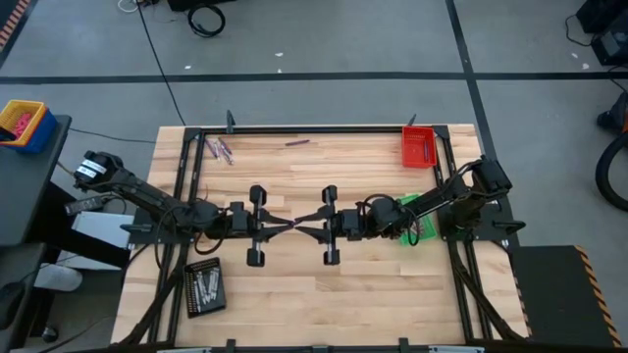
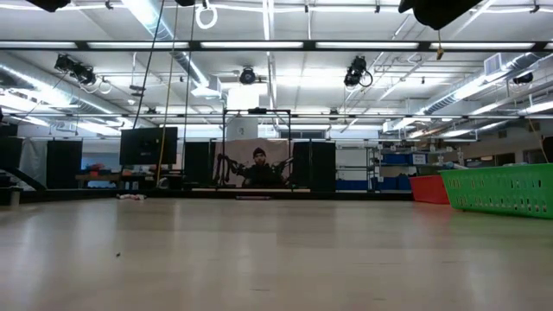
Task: Sort crayons
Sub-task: Put the purple crayon into the red bin
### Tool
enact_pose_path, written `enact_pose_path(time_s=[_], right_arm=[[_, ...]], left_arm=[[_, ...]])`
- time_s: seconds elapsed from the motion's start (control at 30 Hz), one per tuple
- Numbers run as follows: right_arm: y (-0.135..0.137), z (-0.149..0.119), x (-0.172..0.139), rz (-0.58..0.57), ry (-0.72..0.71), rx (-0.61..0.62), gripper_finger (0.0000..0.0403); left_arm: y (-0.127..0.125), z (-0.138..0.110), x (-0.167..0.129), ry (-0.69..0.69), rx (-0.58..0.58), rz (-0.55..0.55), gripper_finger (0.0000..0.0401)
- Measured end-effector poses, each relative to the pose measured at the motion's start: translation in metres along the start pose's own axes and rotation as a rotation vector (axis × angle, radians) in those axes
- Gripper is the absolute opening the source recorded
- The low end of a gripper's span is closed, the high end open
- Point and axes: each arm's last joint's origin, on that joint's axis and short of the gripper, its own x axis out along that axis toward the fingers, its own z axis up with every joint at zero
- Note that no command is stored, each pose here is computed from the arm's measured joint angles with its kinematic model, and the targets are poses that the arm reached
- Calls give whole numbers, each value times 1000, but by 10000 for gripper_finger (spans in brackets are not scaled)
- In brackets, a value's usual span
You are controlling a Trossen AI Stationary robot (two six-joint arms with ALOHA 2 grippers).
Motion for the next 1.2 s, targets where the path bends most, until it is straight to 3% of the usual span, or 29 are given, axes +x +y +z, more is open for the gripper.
enact_pose_path(time_s=[0.2,0.47,0.57,0.67,0.8,1.0,1.1,1.2], right_arm=[[-3,1,2,6,-3,42,98],[-5,4,9,19,8,35,23],[-6,3,9,15,20,34,20],[-6,2,9,-10,34,36,21],[-11,8,7,-78,150,13,22],[-49,55,-20,-321,445,-47,23],[-88,83,-45,-630,637,-143,23],[-129,94,-77,-959,812,-244,23]], left_arm=[[0,0,0,-2,-1,6,30],[0,0,0,-1,-2,15,30],[0,0,0,7,1,17,33],[-2,-1,-1,17,21,23,57],[-11,4,-9,40,96,61,120],[-24,21,-40,160,190,251,205],[-28,28,-55,192,193,321,223],[-30,32,-60,187,179,327,225]])
